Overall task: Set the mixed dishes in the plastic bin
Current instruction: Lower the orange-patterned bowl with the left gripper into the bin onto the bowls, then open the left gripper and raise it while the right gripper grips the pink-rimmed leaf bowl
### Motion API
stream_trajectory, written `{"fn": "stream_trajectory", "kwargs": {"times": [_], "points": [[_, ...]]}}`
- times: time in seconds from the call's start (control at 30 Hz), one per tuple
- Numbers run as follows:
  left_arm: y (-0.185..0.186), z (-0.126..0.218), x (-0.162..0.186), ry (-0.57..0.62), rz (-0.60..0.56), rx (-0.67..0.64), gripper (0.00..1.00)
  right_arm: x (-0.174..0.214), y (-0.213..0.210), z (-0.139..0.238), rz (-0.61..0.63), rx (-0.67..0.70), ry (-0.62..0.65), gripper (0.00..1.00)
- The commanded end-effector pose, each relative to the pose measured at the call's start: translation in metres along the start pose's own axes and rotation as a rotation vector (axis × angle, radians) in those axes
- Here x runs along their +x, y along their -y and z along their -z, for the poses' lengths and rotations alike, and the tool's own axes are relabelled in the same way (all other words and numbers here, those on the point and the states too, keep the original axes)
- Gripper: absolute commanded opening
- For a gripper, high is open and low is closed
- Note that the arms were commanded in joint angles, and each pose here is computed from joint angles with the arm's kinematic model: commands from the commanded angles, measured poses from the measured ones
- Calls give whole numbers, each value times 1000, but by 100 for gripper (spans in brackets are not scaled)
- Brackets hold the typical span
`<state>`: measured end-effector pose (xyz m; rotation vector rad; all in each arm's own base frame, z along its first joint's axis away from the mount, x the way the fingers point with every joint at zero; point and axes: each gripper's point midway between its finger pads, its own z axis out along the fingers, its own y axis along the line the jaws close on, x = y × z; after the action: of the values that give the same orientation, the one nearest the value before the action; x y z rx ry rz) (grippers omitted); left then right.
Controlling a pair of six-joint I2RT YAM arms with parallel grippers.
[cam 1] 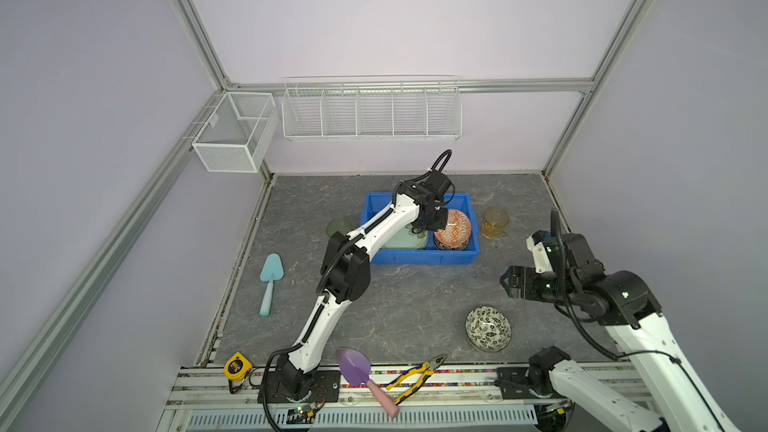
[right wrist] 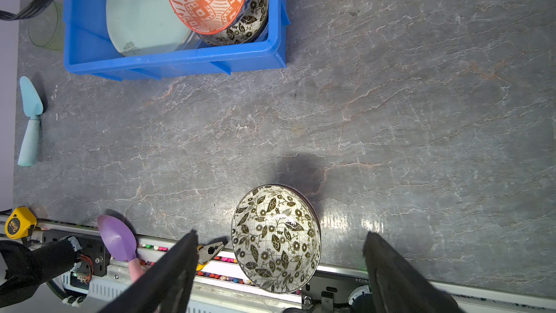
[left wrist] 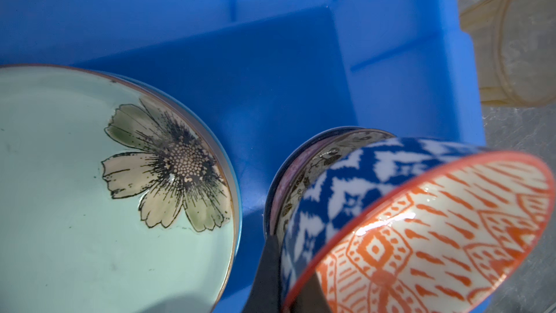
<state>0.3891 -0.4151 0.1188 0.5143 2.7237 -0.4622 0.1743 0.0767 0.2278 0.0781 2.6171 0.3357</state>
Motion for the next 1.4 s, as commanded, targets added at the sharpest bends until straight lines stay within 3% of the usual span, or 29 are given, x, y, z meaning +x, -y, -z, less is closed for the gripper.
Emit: {"fn": "stream_trajectory", "kwargs": {"times": [0.0,0.23,0.9,1.0,1.27,1.37], "points": [[5,5,-3,1,-15,16,0,4,4,-6,2,20,-27,88],[10,0,0,-20,-12,42,0,5,4,-9,0,18,-34,88],[21,-7,5,-50,-2,112,23,6,5,-13,-3,17,-43,88],[21,-5,5,-51,-4,111,30,6,5,-13,-5,16,-46,88],[25,18,0,-23,-10,117,63,11,8,-14,-13,22,-56,88],[26,30,-4,-4,-14,121,67,14,10,-14,-25,32,-63,88]]}}
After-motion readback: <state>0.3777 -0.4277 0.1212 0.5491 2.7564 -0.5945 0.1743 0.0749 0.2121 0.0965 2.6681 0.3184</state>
